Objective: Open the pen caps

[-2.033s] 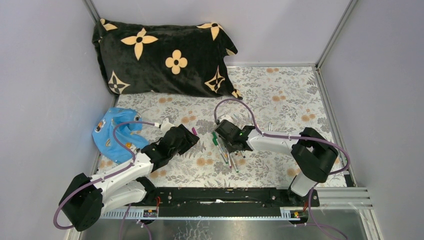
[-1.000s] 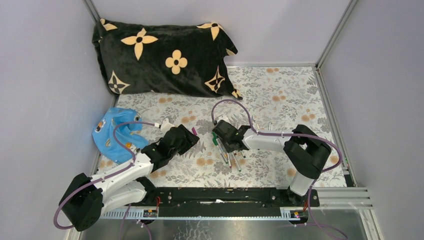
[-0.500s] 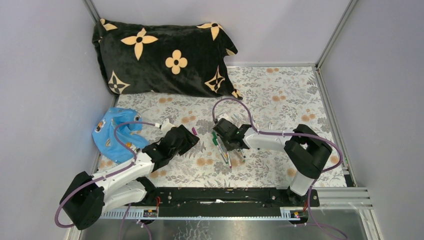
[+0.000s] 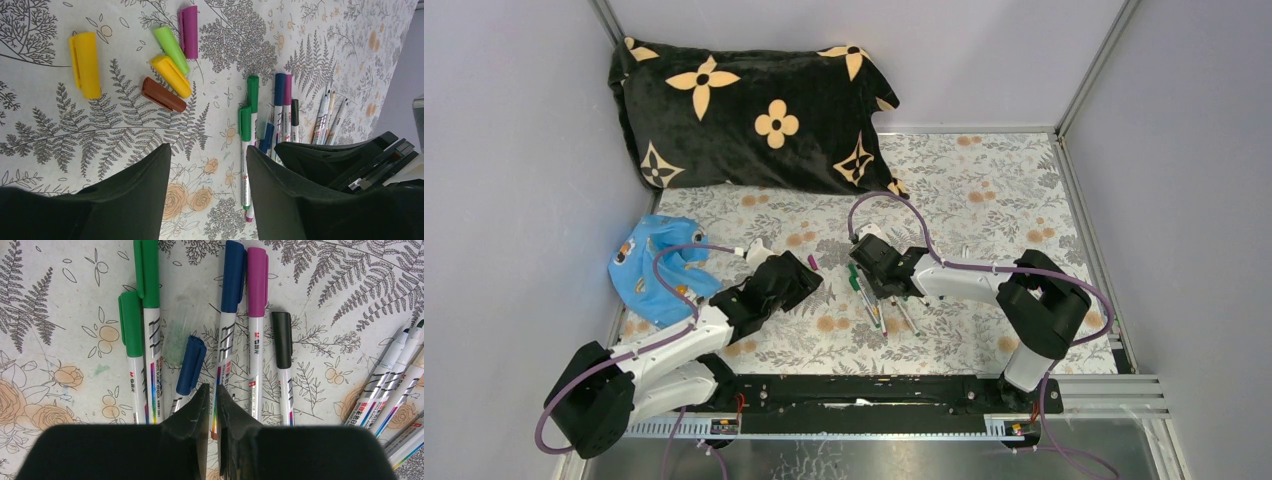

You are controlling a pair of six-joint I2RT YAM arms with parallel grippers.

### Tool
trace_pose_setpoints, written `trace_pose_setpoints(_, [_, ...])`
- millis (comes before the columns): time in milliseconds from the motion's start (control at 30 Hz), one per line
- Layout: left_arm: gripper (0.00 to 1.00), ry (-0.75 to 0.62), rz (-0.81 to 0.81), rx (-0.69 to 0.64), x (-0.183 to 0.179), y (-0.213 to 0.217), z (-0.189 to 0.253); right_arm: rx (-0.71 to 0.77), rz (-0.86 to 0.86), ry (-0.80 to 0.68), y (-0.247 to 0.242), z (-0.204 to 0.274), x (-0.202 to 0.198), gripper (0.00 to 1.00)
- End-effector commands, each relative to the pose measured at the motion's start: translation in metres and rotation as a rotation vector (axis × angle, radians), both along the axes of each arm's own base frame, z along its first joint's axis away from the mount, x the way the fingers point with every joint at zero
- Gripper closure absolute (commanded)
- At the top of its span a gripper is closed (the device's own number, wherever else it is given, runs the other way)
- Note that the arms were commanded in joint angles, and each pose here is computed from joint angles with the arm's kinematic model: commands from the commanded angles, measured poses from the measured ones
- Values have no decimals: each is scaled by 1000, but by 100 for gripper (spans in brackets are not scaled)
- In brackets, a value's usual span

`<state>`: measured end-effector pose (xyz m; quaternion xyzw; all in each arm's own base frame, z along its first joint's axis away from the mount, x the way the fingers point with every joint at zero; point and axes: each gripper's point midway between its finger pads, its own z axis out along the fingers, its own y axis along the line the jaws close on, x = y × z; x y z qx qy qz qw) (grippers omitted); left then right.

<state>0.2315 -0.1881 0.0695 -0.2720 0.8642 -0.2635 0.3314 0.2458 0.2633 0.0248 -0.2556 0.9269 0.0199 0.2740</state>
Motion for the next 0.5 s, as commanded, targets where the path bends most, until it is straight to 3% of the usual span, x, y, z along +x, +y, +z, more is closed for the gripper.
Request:
trace_pose_setpoints(0, [37, -29, 16, -14, 5, -2, 1, 26, -7, -39, 3, 19, 9, 84])
trace_pose_setpoints(467, [37, -19, 10, -26, 5, -6, -4, 46, -93, 20, -33, 32, -30, 65])
